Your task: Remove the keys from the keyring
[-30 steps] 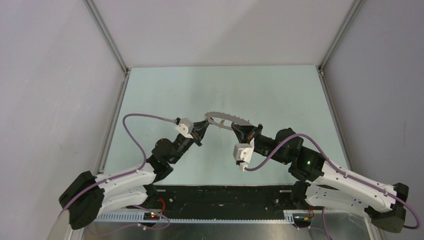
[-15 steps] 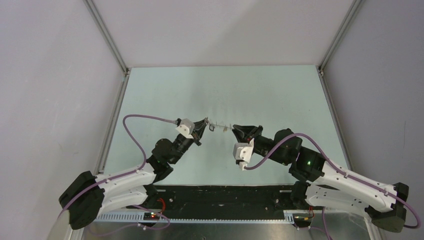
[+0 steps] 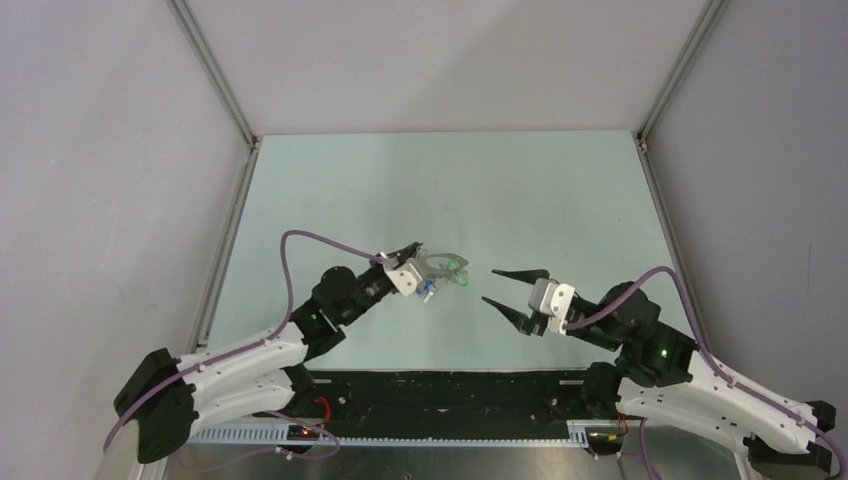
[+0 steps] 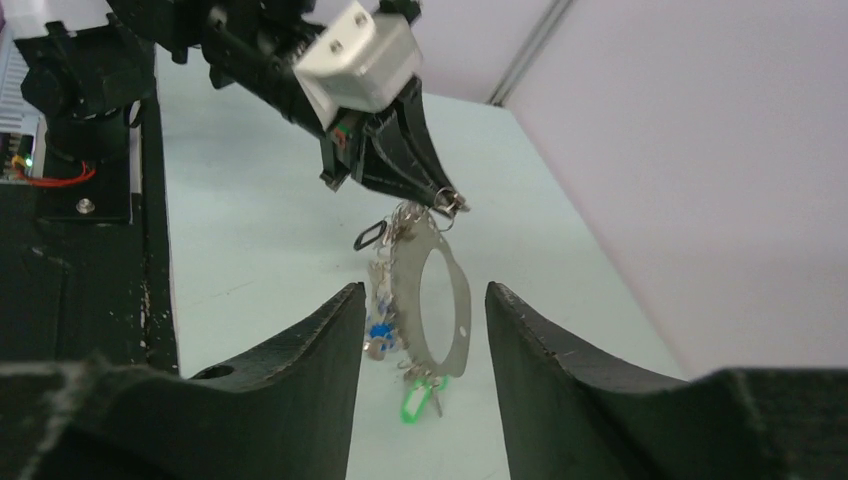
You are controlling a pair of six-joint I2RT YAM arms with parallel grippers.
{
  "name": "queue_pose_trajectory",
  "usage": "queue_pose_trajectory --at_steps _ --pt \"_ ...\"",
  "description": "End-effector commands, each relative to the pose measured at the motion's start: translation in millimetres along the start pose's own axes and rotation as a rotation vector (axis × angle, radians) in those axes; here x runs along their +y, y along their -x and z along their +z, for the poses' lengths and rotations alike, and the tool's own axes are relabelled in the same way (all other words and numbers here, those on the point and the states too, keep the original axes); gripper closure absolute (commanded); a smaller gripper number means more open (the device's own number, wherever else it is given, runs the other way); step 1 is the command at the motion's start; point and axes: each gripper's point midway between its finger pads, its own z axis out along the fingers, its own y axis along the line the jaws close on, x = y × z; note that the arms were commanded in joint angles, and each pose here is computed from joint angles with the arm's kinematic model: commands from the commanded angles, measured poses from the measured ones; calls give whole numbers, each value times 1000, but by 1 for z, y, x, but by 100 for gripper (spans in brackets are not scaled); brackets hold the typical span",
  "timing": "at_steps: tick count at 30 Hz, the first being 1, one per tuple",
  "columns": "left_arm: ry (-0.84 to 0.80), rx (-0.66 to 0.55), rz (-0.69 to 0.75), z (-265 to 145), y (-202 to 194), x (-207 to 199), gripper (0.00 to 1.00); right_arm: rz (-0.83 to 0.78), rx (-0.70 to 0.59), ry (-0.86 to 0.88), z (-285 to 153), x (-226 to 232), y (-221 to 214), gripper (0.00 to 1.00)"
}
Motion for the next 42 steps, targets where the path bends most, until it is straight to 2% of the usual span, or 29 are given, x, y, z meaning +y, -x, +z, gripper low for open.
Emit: queue_pose_trajectory --at_steps 1,2,3,4,5,6,7,8,9,10,13,15,17,19,23,28,30,35,38,42 --pt "-67 -184 115 11 83 17 100 167 13 -62 6 -11 -7 49" --pt "-98 -176 113 13 92 17 100 193 11 -91 6 -19 -8 50" --pt "-141 -127 109 14 86 10 100 210 9 -86 9 -20 -9 51" --pt "-156 -146 110 16 102 13 100 246 0 -125 9 -30 -9 52" --pt "-208 -86 111 15 93 4 100 285 -9 -118 11 -31 -9 54" --pt "-212 -102 110 15 113 10 100 291 -29 -141 10 -41 -7 55" --pt "-271 -15 110 12 97 0 100 313 -57 -151 11 -46 -2 57" --pt "-260 -11 103 12 114 10 100 318 -66 -157 10 -52 -2 58" --pt "-300 86 92 8 98 3 100 333 -86 -161 12 -56 1 59" --pt "-238 113 57 9 108 19 100 335 -91 -145 13 -57 1 59" --pt "-67 327 -24 4 93 53 100 321 -120 -118 18 -61 4 61" --pt "50 422 -89 -1 83 69 100 303 -114 -100 23 -60 0 61" --pt "73 450 -102 -7 73 68 100 291 -102 -98 29 -63 -6 62" --pt "58 437 -69 -8 69 65 100 290 -93 -99 35 -66 -12 63" --pt "176 427 -109 -5 58 74 100 307 -99 -74 50 -69 -21 66" --pt "353 377 -281 -7 53 85 100 290 -136 -48 65 -72 -22 67" --pt "305 353 -293 -8 55 76 100 287 -141 -38 70 -73 -25 67" --pt "348 264 -351 -20 66 85 100 288 -147 -11 80 -71 -31 68" --pt "414 263 -364 -22 65 94 100 309 -151 4 83 -68 -33 69" --pt "395 248 -377 -22 69 92 100 328 -157 47 88 -57 -31 72"
